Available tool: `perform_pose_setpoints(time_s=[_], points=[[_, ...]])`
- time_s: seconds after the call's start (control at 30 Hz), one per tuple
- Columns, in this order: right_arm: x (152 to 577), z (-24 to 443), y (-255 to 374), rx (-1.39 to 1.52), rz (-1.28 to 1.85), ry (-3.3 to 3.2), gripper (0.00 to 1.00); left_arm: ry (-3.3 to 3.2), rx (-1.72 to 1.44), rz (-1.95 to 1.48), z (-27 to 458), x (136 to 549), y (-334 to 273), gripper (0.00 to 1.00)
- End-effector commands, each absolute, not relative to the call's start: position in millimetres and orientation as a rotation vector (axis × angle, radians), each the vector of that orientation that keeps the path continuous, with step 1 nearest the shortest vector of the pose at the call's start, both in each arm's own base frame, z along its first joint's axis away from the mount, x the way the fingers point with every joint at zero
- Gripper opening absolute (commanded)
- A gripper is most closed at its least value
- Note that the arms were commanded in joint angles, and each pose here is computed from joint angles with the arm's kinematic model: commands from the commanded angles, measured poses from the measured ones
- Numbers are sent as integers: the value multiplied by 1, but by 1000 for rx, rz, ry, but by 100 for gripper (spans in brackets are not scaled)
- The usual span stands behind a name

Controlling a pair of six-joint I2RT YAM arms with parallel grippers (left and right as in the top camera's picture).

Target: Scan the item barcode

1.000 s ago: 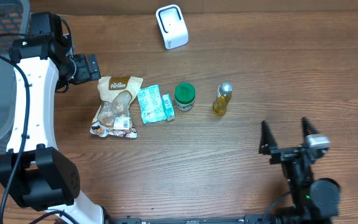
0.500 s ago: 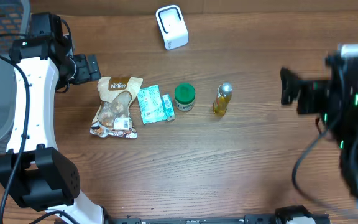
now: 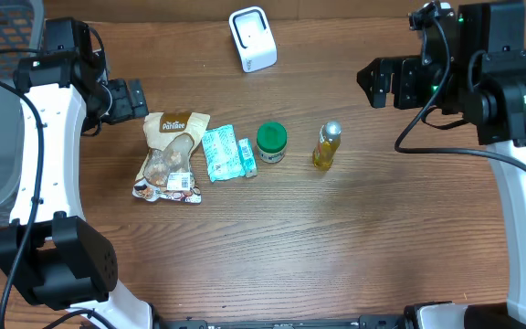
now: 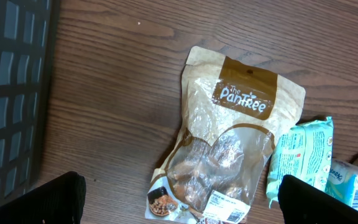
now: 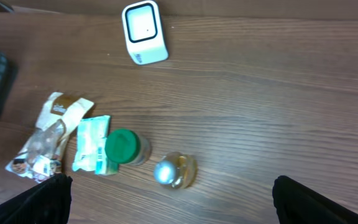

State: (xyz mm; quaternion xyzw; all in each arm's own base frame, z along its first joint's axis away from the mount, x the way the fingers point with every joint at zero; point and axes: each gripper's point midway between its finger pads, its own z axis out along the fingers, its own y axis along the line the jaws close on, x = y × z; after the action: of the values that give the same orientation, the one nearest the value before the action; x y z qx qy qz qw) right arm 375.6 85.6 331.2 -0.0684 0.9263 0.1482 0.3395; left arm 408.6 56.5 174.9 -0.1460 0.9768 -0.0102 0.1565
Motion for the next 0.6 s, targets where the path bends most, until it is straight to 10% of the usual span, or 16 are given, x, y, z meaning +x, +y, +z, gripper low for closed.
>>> perform_pose_setpoints(time_s=[0.0, 0.57], points=[[382, 336, 91, -81, 463, 2408, 100, 2748, -418, -38, 192, 412, 55, 100], [405, 274, 102, 59, 510, 2596, 99, 2747, -419, -38, 192, 412, 55, 100]])
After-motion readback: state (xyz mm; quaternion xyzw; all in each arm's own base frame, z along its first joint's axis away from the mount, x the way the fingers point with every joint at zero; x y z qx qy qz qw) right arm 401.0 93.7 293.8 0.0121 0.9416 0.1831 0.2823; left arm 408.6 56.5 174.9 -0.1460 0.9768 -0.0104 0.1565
